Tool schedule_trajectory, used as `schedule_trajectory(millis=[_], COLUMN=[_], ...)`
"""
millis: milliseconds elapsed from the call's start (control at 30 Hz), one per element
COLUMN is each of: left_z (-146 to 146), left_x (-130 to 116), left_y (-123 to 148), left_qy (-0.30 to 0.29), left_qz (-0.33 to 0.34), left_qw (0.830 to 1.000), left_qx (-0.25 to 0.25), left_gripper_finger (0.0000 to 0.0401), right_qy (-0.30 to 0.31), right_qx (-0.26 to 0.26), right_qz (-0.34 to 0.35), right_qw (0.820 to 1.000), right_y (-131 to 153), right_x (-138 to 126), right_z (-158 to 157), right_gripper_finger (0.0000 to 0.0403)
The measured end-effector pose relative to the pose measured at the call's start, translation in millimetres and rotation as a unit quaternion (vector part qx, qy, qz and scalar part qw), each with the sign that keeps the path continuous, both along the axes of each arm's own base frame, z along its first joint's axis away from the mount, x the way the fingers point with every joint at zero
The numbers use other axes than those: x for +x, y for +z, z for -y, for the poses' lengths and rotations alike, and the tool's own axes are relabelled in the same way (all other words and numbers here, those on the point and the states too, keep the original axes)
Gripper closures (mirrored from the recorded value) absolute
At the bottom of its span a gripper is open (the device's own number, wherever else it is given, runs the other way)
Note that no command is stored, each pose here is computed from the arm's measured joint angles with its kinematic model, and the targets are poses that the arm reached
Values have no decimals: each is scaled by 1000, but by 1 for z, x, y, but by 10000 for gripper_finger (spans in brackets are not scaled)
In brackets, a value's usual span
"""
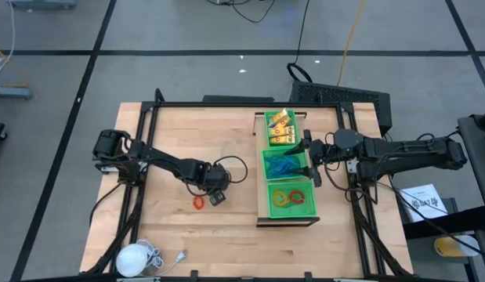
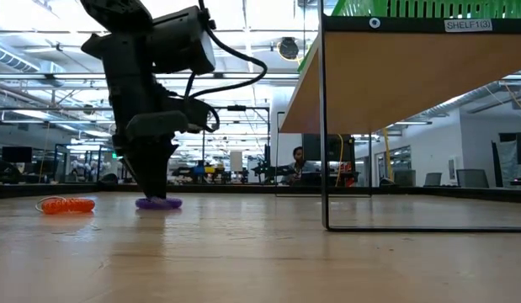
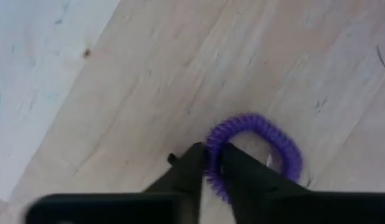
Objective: Pick & Place Office Desk Supplies
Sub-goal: Put the violet spring keychain into the bottom green bin
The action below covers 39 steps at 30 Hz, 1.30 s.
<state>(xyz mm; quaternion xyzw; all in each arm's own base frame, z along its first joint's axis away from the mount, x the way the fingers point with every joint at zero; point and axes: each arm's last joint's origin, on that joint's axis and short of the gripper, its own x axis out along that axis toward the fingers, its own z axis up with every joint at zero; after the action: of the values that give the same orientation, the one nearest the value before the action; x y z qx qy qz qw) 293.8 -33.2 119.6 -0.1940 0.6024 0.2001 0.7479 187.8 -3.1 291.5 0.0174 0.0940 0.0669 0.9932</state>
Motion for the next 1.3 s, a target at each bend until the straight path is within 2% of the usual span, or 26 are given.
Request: schedule_trajectory(millis=[100, 200, 333, 467, 533, 667, 833, 933, 1067, 1233, 1300], left_z=[-5, -9, -16, -19, -21, -21, -17, -15, -14, -12, -11], left_x=[0, -1, -8, -13, -14, -8, 6, 9, 10, 14, 19], left_y=[4, 15, 41, 77, 94, 131, 166, 178, 186, 185, 184], left_qy=[-18, -29, -44, -42, -43, -64, -119, -151, -161, -173, -180], left_qz=[3, 25, 63, 135, 178, 286, 402, 450, 483, 495, 510], left_qw=[1000, 999, 993, 974, 957, 902, 821, 784, 758, 747, 736], left_qx=[3, 14, 89, 174, 225, 316, 387, 400, 408, 410, 408], left_gripper_finger=[385, 381, 392, 389, 388, 395, 387, 391, 393, 389, 395], right_qy=[0, 0, 0, 0, 0, -2, 0, 0, 1, 3, 2], right_qx=[0, 0, 0, 0, 0, 8, 11, 11, 10, 11, 19], right_qz=[0, 6, 7, 12, 17, 33, 47, 60, 80, 107, 115], right_qw=[1000, 1000, 1000, 1000, 1000, 999, 999, 998, 997, 994, 993], right_y=[0, 1, 1, 2, 2, 3, 0, -3, -7, -14, -17], right_x=[0, 0, 0, 2, 4, 11, 24, 34, 48, 65, 71], right_z=[0, 0, 0, 0, 0, 1, 1, 1, 2, 3, 3], right_gripper_finger=[138, 138, 140, 140, 140, 140, 140, 140, 140, 140, 140])
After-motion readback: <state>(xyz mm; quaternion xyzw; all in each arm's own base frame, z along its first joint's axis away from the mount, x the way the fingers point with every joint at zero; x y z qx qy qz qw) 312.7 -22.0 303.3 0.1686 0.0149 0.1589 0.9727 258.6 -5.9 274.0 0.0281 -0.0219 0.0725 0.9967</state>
